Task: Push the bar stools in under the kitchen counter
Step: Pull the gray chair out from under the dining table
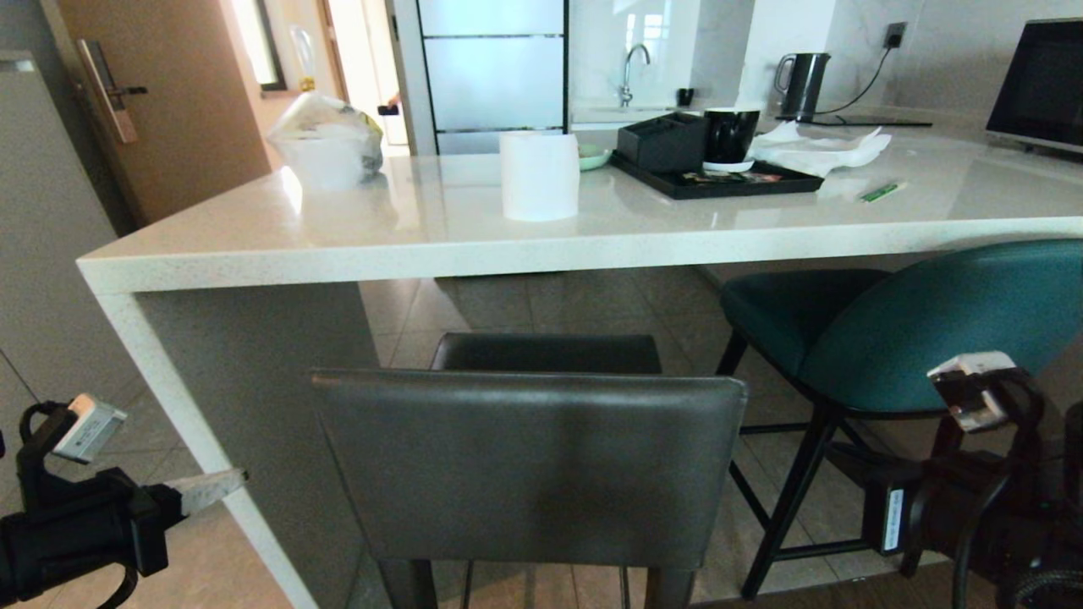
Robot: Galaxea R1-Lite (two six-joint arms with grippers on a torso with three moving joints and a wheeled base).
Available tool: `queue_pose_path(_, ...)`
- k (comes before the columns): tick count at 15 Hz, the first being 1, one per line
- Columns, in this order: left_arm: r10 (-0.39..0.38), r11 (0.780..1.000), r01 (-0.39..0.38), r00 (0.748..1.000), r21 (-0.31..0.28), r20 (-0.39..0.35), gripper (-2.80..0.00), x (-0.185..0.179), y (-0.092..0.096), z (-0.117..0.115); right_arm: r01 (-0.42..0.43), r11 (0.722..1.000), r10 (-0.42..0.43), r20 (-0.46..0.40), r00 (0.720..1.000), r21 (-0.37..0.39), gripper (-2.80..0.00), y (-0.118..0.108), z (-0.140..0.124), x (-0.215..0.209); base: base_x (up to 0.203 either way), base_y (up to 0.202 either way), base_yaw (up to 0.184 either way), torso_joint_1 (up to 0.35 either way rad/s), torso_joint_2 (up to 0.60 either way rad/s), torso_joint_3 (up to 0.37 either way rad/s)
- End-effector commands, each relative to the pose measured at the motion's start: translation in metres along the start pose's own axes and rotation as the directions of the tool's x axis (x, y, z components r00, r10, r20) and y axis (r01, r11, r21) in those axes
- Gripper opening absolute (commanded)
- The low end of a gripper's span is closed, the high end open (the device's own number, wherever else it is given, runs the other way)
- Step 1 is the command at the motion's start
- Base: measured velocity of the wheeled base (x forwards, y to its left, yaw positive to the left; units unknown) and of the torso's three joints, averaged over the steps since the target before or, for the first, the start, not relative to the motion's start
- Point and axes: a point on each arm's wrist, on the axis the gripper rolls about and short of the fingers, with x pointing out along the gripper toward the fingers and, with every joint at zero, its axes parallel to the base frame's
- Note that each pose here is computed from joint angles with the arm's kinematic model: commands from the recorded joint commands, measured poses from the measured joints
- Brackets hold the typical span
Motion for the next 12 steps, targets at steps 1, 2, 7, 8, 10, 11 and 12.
queue_pose_path(1,-0.014,1.000,0.013,1.000,-0.024,-0.019,-2.80,0.008,0.008,-0.007,-0.004,1.000,0.004,-0.011,1.000,-0.006,-2.80,0.004,0.001,0.007,0.000,0.000,0.000,0.000,0.00,0.000)
queue_pose_path(2,0.000,1.000,0.000,1.000,-0.015,-0.018,-2.80,0.010,0.011,-0.005,-0.008,1.000,0.008,0.008,1.000,-0.002,-2.80,0.005,0.004,0.008,0.000,0.000,0.000,0.000,0.00,0.000)
queue_pose_path(7,-0.075,0.997,0.074,0.996,0.022,0.039,-2.80,0.003,0.004,0.005,-0.061,0.998,0.061,0.048,0.997,0.016,-2.80,0.007,0.006,0.005,0.000,0.000,0.000,0.000,0.00,0.000)
queue_pose_path(8,-0.091,0.996,0.091,0.995,0.006,0.040,-2.80,0.004,0.004,0.005,-0.079,0.997,0.078,0.048,0.996,0.016,-2.80,0.006,0.004,0.001,0.000,0.000,0.000,0.000,0.00,0.000)
queue_pose_path(10,-0.124,0.990,0.126,0.991,-0.059,0.046,-2.80,0.006,0.005,0.008,-0.157,0.988,0.156,0.028,0.987,0.016,-2.80,0.004,-0.001,-0.005,0.000,0.000,0.000,0.000,0.00,0.000)
queue_pose_path(11,-0.148,0.981,0.154,0.987,-0.114,0.055,-2.80,0.006,0.008,0.014,-0.179,0.983,0.179,0.007,0.984,0.031,-2.80,0.003,-0.003,-0.006,0.000,0.000,0.000,0.000,0.00,0.000)
queue_pose_path(12,-0.161,0.974,0.167,0.986,-0.155,0.053,-2.80,0.007,0.009,0.019,-0.194,0.979,0.194,-0.005,0.981,0.058,-2.80,0.004,-0.003,-0.006,0.000,0.000,0.000,0.000,0.00,0.000)
